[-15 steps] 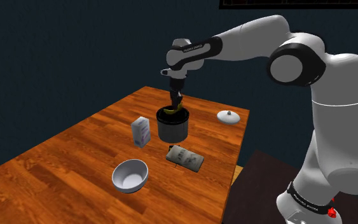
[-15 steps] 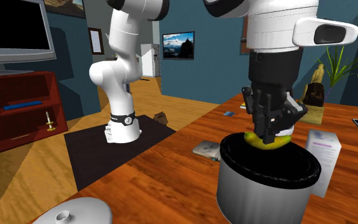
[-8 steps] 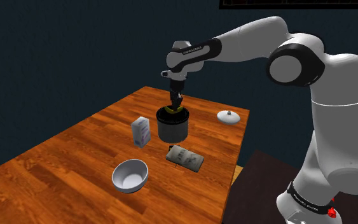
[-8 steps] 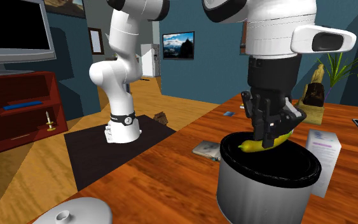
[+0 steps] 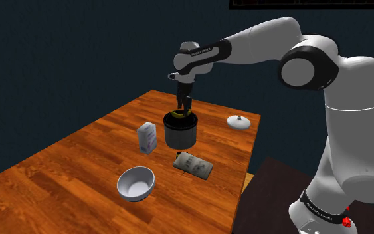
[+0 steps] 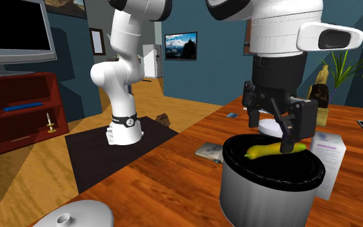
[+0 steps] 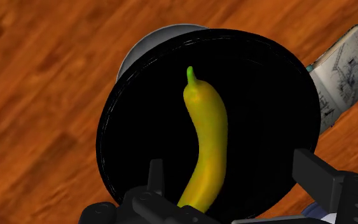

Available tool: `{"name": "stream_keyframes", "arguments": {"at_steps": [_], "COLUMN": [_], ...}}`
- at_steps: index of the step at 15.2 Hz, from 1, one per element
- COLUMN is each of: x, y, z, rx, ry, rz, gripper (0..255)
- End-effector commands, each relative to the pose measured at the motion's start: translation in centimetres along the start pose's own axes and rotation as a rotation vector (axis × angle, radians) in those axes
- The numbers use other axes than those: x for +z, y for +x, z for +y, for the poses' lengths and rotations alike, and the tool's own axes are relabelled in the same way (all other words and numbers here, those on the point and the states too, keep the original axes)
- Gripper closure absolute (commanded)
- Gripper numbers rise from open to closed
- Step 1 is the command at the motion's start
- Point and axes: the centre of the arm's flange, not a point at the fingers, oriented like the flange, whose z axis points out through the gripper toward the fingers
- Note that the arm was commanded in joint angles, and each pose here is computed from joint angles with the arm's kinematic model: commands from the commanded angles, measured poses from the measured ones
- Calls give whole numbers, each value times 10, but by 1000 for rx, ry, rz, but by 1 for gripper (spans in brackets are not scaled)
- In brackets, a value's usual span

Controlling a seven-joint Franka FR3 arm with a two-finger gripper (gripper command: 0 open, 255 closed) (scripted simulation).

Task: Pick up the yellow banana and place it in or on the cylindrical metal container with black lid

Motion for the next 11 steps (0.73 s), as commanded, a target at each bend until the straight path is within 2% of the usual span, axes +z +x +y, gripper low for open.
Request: {"name": "stream_keyframes", "arguments": {"at_steps": [1, 3, 11], "x": [-20, -44, -44], "y": [-1, -1, -1], "z": [-1, -1, -1], "rx": [0, 0, 0], "ry": [0, 0, 0], "rz": [0, 0, 0], "gripper": [0, 0, 0]}}
